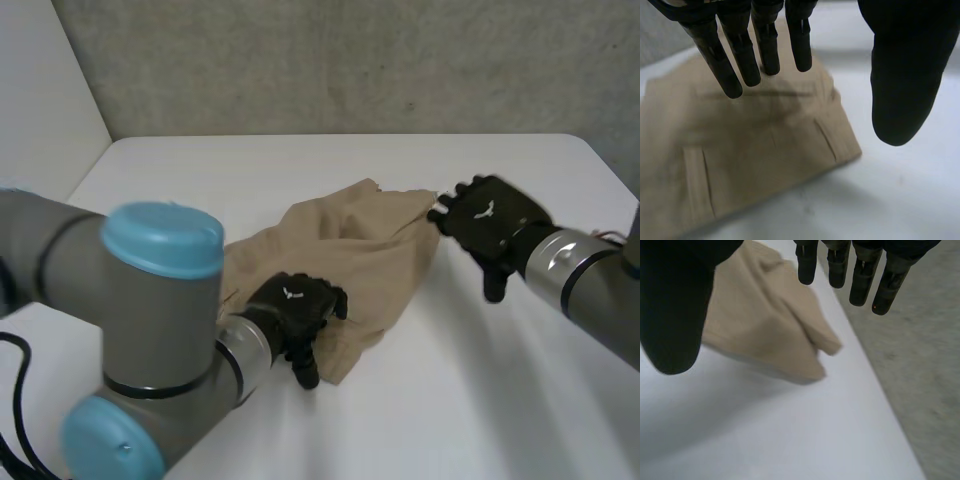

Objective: Fold the shorts.

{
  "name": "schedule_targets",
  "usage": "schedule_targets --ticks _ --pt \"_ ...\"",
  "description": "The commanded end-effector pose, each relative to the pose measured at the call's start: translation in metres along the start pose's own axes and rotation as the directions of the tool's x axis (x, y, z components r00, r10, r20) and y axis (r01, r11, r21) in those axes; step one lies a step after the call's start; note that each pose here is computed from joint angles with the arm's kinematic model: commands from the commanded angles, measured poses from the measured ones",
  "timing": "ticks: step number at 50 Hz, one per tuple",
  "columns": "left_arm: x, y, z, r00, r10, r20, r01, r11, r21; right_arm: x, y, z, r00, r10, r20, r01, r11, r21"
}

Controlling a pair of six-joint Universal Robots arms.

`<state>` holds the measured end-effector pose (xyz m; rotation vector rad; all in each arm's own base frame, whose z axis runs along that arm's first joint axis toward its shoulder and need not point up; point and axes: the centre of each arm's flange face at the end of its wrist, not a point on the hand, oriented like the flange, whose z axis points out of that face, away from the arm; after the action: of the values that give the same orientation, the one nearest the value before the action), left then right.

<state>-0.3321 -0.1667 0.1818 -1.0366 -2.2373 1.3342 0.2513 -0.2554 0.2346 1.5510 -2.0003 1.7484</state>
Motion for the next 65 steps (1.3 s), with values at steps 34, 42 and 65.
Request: schedule_targets --ticks 34,42,65 --pt "-0.105 -0.026 -0.025 0.912 -0.153 0.380 0.074 0.974 0.215 -0.133 0.001 0.022 0.888 0.143 0.437 -0.222 0.966 0.134" --pt "-0.125 -0.007 -0.029 0.890 -0.183 0.418 0.105 0.974 0.203 -0.151 0.010 0.033 0.881 0.136 0.454 -0.205 0.973 0.106" --pt "-0.124 -0.009 -0.040 0.892 -0.188 0.410 0.100 0.969 0.226 -0.158 0.003 0.059 0.884 0.111 0.453 -0.198 0.969 0.150"
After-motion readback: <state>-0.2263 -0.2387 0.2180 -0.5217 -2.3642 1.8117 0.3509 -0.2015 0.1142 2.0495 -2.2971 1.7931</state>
